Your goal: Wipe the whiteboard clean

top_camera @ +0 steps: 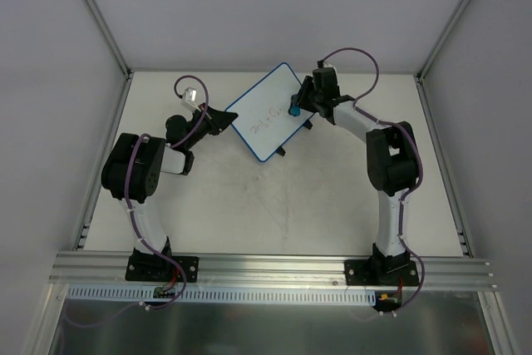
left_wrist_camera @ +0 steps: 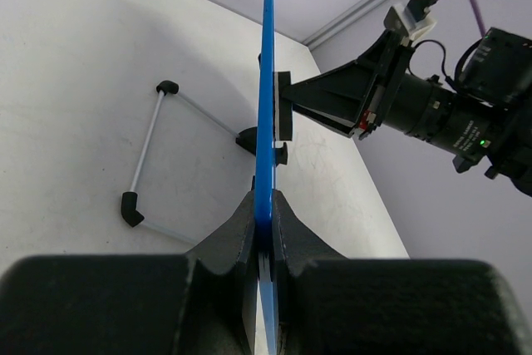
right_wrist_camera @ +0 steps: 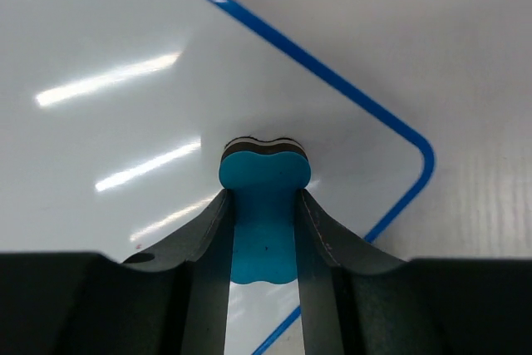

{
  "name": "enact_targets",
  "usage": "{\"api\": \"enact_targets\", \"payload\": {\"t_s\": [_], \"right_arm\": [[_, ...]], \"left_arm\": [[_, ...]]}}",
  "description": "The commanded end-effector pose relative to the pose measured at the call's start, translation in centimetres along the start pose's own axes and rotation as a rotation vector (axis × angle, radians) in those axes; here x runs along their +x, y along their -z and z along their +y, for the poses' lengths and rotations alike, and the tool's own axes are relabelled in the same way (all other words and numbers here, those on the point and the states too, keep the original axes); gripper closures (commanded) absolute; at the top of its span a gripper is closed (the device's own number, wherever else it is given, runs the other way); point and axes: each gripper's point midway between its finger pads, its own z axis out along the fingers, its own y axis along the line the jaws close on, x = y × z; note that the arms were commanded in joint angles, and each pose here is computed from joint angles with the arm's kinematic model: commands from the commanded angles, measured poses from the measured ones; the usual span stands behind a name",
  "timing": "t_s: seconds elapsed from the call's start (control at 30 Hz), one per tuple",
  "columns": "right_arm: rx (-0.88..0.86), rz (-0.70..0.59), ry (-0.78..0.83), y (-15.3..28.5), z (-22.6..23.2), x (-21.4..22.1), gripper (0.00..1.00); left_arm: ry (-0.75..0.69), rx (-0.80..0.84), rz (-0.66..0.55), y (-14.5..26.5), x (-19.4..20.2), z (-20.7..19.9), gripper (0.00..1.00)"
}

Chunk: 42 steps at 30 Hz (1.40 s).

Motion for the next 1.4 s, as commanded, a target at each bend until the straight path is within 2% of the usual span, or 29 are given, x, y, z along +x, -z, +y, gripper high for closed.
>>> {"api": "enact_targets", "payload": {"t_s": [0.0, 0.27, 0.47, 0.77, 1.03, 1.37], "right_arm": [[0.115, 0.056, -0.083, 0.3, -4.0, 2.0, 1.00], [0.132, 0.078, -0.093, 0.2, -5.2, 2.7, 1.00], [0.029, 0.082, -0.019, 0.1, -1.8, 1.9, 1.00], [-0.163, 0.046, 0.161, 1.2, 6.2, 0.7, 1.00], [-0.328, 0.085, 0.312, 2.1, 11.9, 3.3, 1.00], [-0.524, 0.107, 0.454, 3.4, 16.5, 5.7, 1.00]], "left_arm": [[-0.222, 0.248, -0.056, 0.2, -1.1, -5.7, 1.00], [-0.221, 0.247, -0.056, 0.2, -1.0, -5.6, 1.00], [-0.220, 0.248, -0.053, 0.2, -1.0, -5.6, 1.00], [-0.220, 0.257, -0.040, 0.1, -0.7, -5.6, 1.00], [-0.218, 0.260, -0.032, 0.1, -0.6, -5.6, 1.00], [-0.220, 0.263, -0.029, 0.1, -0.5, -5.6, 1.00]]}}
